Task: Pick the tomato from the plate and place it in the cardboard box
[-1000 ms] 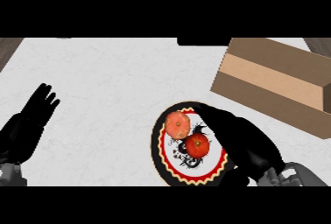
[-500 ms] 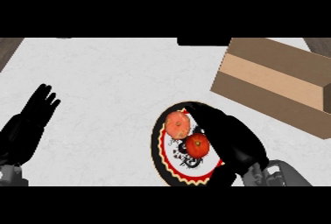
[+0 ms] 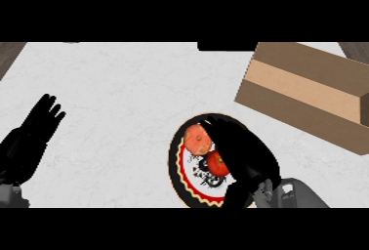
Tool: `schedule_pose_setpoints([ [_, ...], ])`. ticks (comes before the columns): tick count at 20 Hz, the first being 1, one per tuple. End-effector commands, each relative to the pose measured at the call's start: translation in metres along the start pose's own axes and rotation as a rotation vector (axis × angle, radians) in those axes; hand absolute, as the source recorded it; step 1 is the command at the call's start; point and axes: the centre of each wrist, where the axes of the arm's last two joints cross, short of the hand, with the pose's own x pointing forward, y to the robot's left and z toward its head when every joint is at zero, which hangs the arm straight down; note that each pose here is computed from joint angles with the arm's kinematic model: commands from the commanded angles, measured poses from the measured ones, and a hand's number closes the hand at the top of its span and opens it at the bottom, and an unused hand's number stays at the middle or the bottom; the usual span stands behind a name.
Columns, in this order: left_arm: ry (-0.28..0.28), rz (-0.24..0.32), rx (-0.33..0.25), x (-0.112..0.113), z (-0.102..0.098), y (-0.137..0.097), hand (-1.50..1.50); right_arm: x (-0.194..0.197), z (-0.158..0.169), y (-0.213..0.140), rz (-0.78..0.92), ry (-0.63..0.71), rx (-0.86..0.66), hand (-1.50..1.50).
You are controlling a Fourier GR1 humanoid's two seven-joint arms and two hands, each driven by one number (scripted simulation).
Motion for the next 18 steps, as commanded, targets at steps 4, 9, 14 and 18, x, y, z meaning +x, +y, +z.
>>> schedule_pose_setpoints([
  [4, -0.008, -0.003, -0.001, -0.003, 0.002, -0.014, 0.00, 0.015, 0.001, -0.002, 0.040, 0.081, 0.023, -1.50],
  [9, 0.006, -0.013, 0.003, -0.005, -0.008, -0.016, 0.00, 0.002, -0.008, 0.003, 0.059, 0.117, 0.041, -1.50],
  [14, -0.011, 0.002, -0.004, 0.008, 0.003, 0.009, 0.00, -0.013, -0.034, 0.010, 0.081, 0.115, 0.042, -1.50],
  [18, 0.004, 0.000, -0.008, -0.017, 0.001, 0.001, 0.00, -0.002, -0.016, 0.017, 0.077, 0.132, 0.059, -1.50],
])
